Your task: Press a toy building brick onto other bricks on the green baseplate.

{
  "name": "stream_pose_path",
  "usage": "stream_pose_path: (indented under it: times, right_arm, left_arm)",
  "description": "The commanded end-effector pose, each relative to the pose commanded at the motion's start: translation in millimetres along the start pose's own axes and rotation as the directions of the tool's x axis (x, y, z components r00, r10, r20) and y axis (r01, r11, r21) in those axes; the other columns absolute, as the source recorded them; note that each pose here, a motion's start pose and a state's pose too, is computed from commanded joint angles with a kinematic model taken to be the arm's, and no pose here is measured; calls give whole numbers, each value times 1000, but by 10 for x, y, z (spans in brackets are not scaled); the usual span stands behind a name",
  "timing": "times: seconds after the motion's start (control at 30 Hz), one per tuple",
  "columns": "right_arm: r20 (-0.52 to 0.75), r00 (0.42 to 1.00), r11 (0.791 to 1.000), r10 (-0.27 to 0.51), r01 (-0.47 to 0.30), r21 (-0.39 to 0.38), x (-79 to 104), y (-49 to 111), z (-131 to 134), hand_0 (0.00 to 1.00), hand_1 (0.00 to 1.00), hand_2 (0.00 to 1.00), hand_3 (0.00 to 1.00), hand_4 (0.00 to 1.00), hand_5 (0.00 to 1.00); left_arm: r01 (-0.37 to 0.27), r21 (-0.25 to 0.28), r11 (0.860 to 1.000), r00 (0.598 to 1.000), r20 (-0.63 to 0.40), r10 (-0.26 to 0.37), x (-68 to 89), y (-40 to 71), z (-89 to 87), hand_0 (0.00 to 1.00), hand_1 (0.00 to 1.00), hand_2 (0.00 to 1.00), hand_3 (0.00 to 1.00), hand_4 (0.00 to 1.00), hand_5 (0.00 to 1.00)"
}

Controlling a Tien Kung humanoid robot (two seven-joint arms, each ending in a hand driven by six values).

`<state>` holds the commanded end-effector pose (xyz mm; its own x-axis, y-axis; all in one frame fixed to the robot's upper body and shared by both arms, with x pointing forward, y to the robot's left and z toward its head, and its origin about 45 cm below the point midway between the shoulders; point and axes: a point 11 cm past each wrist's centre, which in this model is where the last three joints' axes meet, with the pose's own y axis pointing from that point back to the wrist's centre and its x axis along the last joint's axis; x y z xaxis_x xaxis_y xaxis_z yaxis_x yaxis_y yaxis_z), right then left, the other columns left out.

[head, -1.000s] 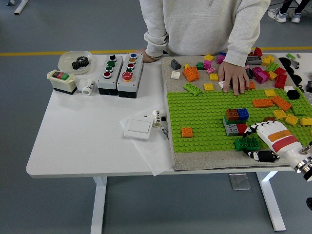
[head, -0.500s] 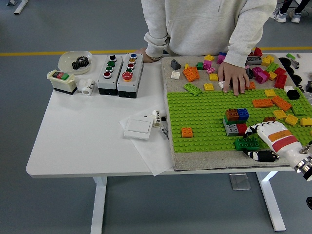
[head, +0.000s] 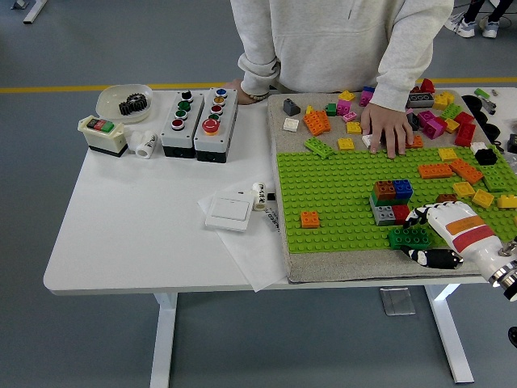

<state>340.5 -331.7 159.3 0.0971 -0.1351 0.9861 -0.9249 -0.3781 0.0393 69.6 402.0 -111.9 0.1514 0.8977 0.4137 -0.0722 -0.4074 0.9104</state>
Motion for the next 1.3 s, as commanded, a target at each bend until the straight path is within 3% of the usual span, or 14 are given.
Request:
stream_pose_path:
  times: [0.57, 1.3]
  right_arm:
    - [-1, 1000, 1000, -7, 7, -9, -16, -10, 41, 460, 466, 512, 513, 777, 409]
    - [13, 1000, 1000, -28, 28, -4, 1, -26, 41, 480, 487, 527, 526, 782, 421]
  left_arm:
    - [3, -2, 1000, 1000, 0, -3, 0, 1, 13, 741, 744, 750, 609, 673, 623]
    - [6, -6, 1000, 1000, -2, -6, 4, 4, 42, 741, 745, 751, 609, 674, 623]
